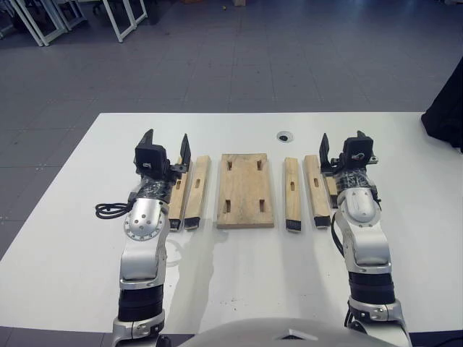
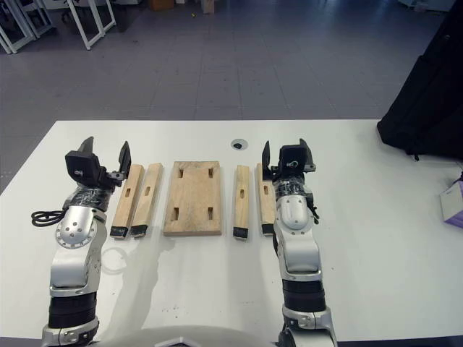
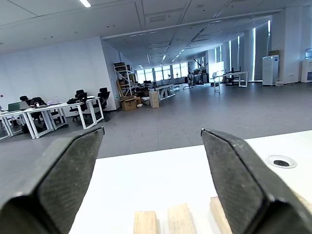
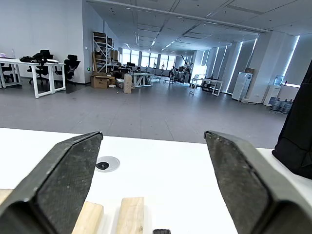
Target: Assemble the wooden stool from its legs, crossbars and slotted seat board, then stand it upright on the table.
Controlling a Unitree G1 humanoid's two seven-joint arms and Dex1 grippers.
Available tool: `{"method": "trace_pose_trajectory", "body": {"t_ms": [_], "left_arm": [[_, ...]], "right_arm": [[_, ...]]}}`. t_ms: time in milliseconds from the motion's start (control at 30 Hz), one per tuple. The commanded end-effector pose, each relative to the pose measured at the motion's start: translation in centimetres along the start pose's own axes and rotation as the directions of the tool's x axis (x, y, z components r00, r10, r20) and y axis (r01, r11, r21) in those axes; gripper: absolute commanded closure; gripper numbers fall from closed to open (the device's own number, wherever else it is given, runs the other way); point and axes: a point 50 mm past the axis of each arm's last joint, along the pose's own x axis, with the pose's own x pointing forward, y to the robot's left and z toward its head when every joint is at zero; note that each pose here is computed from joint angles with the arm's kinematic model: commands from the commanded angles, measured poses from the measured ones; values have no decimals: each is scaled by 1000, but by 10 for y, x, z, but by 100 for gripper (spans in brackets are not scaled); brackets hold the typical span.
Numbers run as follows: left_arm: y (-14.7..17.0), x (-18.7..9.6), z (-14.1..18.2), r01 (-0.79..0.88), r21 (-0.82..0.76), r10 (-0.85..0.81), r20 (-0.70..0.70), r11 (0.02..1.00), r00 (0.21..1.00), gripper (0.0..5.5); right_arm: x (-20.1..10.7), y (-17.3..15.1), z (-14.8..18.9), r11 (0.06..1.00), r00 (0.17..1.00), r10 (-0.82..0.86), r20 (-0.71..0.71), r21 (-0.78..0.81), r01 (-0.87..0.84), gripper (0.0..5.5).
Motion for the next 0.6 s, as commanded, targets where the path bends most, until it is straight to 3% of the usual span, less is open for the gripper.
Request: {"method": "trace_pose_trajectory", "body": {"t_ms": [33, 333, 600], "left_arm": [[-2, -2, -6, 5, 7, -5, -4, 1000, 1000, 182], [-1, 2, -13, -31, 52, 33, -30, 998, 999, 182], [-11, 1, -13, -25, -43, 24, -15, 999, 1000, 182]], "right_arm": [[2, 6, -2, 999, 1000, 17, -8, 31, -17, 166], [5, 4, -5, 1000, 1000, 22, 15, -1, -22, 166], [9, 4, -7, 999, 999, 38, 28, -19, -37, 166]]}}
